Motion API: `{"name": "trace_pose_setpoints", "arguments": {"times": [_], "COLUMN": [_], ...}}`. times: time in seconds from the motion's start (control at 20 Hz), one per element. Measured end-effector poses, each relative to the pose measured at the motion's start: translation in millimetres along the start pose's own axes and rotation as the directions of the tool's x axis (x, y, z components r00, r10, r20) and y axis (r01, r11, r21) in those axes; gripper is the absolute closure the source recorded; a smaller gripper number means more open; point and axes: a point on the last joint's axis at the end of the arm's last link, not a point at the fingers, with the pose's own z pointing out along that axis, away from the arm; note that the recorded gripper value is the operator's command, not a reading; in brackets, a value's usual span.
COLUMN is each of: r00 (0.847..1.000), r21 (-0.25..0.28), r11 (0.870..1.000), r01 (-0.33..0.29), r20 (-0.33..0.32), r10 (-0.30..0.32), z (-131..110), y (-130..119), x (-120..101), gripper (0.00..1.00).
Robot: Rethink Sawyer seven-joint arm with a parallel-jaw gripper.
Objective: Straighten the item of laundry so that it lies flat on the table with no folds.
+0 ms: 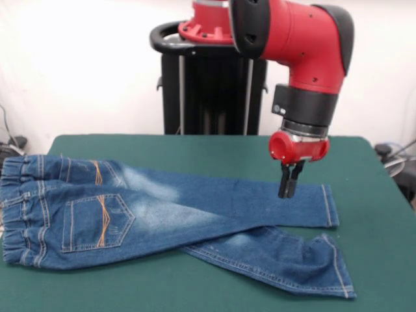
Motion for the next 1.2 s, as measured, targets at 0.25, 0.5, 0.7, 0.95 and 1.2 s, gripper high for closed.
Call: {"name": "trace_pose_setpoints", "arguments": {"times": [0.25,0.5,0.7,0.95,1.2], "r00": [1.000,1.000,0.999,0.998,0.998], "r21": [0.000,-0.001,-0.003,0.006,0.010], "r11": [1.000,1.000,0.999,0.999,1.000], "r01": [-0.020,-0.027,-0.037,-0.046,-0.020], "r20": [0.000,-0.012,-0.038,-0.041,-0.054], "r10": [0.020,0.027,0.037,0.046,0.021], "z": [-1,-5,-10,-13,-11], "y": [-1,-4,-10,-23,-31], "x": [-3,-4,-2,2,13], "gripper": [1.00,1.00,1.00,1.00,1.00]}}
